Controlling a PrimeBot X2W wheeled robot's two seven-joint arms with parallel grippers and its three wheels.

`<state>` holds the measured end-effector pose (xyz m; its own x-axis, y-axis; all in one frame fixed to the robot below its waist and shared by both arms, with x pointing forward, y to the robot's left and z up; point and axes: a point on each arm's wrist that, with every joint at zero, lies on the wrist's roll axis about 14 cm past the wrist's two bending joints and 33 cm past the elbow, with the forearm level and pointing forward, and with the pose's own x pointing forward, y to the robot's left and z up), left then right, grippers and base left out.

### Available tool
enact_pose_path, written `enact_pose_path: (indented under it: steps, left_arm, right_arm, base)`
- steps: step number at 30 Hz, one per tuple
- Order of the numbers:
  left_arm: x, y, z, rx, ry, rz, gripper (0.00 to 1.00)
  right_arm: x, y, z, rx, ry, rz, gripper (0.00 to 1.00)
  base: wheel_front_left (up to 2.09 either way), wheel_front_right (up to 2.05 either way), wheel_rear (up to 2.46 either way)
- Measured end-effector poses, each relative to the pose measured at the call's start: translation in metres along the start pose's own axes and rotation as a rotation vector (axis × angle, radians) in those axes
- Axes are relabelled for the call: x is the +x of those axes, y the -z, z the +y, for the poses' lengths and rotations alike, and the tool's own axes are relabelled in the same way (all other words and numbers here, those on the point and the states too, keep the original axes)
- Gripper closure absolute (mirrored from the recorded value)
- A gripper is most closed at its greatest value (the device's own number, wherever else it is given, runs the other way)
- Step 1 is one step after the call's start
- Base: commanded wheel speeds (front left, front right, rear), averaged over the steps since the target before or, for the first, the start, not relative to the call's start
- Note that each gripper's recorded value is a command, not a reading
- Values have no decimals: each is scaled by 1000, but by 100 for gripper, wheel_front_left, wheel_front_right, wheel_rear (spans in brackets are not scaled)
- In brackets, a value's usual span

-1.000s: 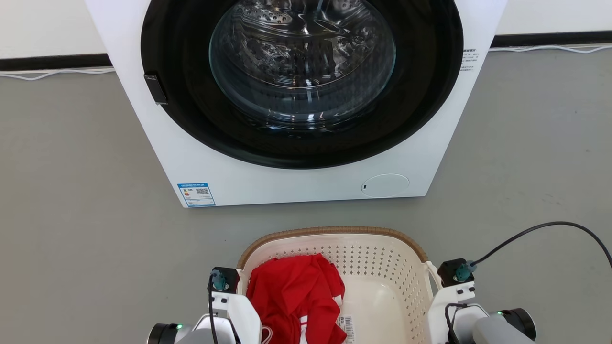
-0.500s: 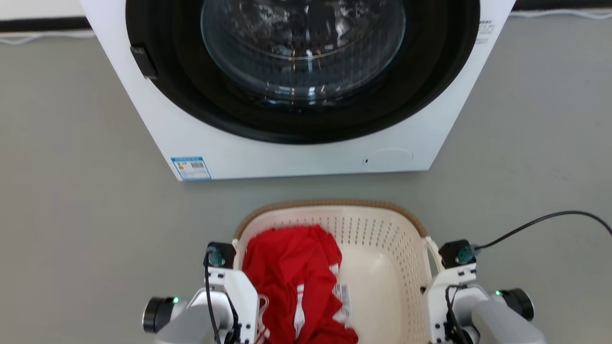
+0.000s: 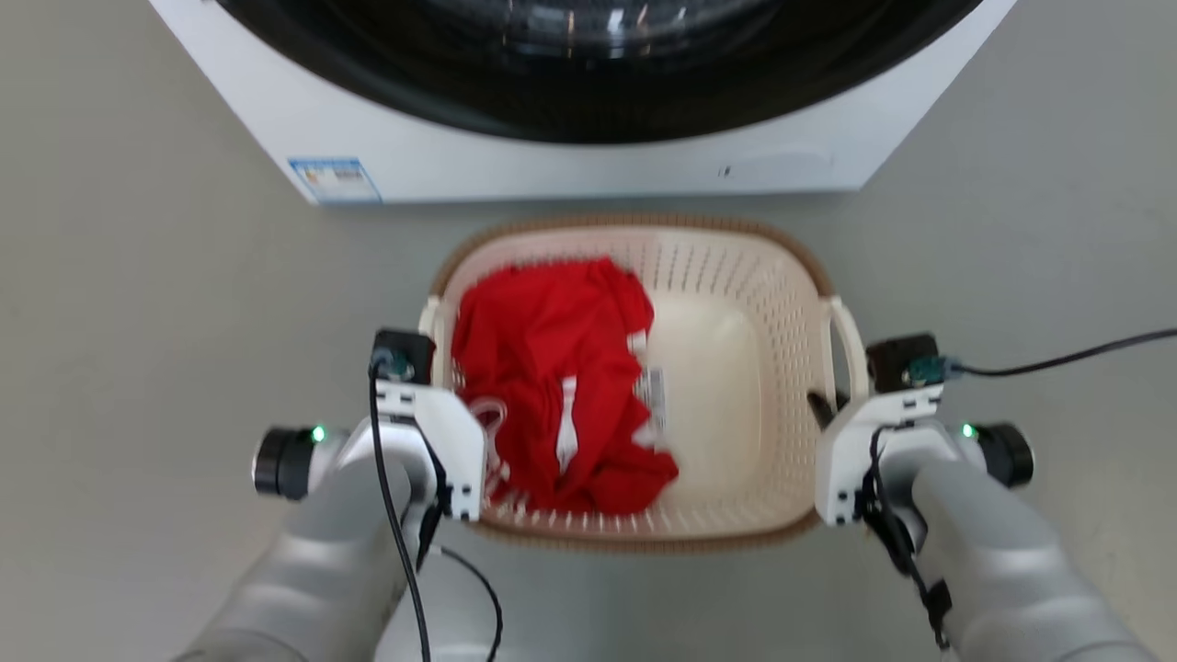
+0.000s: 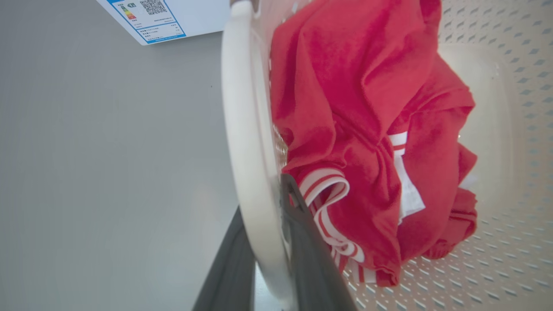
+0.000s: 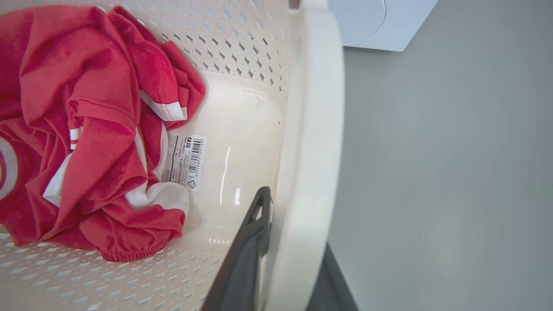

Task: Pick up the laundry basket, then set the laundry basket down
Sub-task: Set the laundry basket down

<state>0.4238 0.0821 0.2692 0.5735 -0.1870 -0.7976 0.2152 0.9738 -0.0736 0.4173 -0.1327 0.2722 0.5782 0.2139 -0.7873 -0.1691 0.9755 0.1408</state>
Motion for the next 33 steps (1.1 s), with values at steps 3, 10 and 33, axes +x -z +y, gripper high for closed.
enact_pose_path:
  steps: [3,10,33]
  left_arm:
    - [17,-4,6,-2,-6,-2,100]
    - [56,-7,22,-8,-27,-17,100]
    - [128,5,46,-28,-52,-26,100]
  right_arm:
    - [18,-5,-2,1,-4,-10,100]
    - [62,-7,-7,7,-12,-14,100]
    - [149,7,-19,43,0,-37,100]
  base:
    - [0,0,0]
    - [0,0,0]
    - [0,0,0]
